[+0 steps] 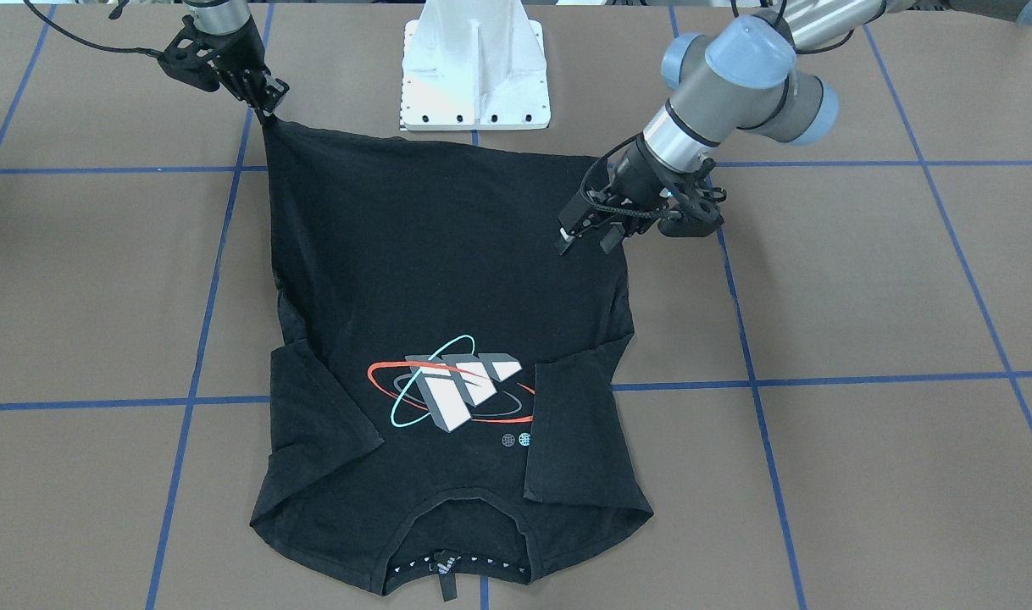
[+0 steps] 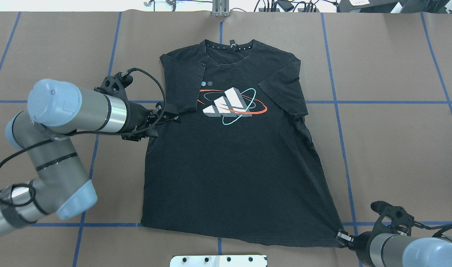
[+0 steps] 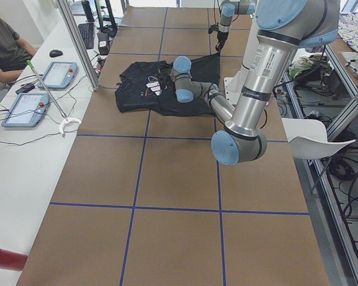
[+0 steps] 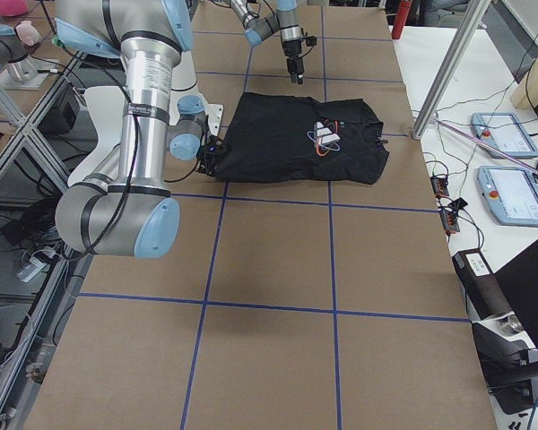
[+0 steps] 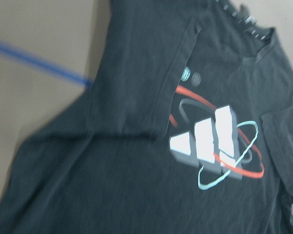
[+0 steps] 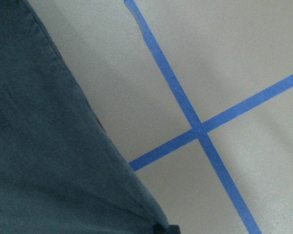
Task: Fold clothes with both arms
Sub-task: 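Move the left gripper to the other hem corner and grasp both hem corners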
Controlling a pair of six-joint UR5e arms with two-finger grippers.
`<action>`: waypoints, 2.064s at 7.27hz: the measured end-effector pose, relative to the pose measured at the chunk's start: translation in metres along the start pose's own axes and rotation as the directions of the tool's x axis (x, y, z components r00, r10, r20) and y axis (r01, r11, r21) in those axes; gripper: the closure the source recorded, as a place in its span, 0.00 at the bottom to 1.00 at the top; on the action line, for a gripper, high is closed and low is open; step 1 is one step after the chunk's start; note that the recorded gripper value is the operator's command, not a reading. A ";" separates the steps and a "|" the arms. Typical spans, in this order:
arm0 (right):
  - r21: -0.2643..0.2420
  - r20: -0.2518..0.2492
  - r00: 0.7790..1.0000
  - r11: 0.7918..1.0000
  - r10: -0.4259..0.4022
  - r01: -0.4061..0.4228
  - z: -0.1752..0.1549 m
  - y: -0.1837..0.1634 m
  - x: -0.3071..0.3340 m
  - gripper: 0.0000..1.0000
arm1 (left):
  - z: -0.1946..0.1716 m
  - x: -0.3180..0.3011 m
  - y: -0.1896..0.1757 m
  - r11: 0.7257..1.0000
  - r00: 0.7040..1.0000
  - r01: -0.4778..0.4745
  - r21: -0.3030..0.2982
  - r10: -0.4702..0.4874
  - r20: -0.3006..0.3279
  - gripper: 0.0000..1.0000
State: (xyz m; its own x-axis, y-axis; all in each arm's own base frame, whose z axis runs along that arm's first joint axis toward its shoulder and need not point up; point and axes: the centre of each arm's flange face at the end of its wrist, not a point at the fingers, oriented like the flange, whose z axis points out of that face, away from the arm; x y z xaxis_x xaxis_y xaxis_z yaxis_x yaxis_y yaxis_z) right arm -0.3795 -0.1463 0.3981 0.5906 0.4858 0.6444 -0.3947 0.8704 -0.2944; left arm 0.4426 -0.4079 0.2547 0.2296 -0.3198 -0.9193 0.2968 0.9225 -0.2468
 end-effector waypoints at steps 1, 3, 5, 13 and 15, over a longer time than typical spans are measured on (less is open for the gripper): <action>-0.002 0.001 1.000 1.000 0.000 0.000 -0.001 0.000 0.000 1.00 | 0.009 -0.004 0.042 1.000 0.997 0.017 0.016 -0.018 0.069 0.10; -0.004 0.000 1.000 1.000 0.000 0.000 0.000 0.000 0.000 1.00 | 0.034 -0.026 0.101 0.999 0.979 0.002 0.047 -0.011 0.203 0.13; -0.006 -0.003 1.000 1.000 -0.002 0.002 0.001 0.001 0.000 1.00 | 0.052 -0.059 0.142 0.997 0.950 -0.023 0.069 0.000 0.312 0.17; -0.008 -0.008 1.000 1.000 -0.005 0.004 0.003 0.002 0.001 1.00 | 0.042 -0.110 0.188 0.999 0.926 -0.031 0.041 0.014 0.377 0.84; -0.008 -0.008 1.000 1.000 -0.004 0.004 0.003 0.002 0.001 1.00 | 0.043 -0.112 0.191 0.999 0.924 -0.017 0.044 -0.001 0.382 1.00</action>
State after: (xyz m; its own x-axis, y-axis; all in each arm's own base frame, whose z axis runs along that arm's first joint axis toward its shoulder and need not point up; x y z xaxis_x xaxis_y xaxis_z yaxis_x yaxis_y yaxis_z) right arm -0.3819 -0.1447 0.4006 0.5980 0.4829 0.6397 -0.3871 0.8729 -0.2972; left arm 0.5137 -0.2050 0.3240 0.5656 -0.3793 -0.7323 0.3332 0.9174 -0.2178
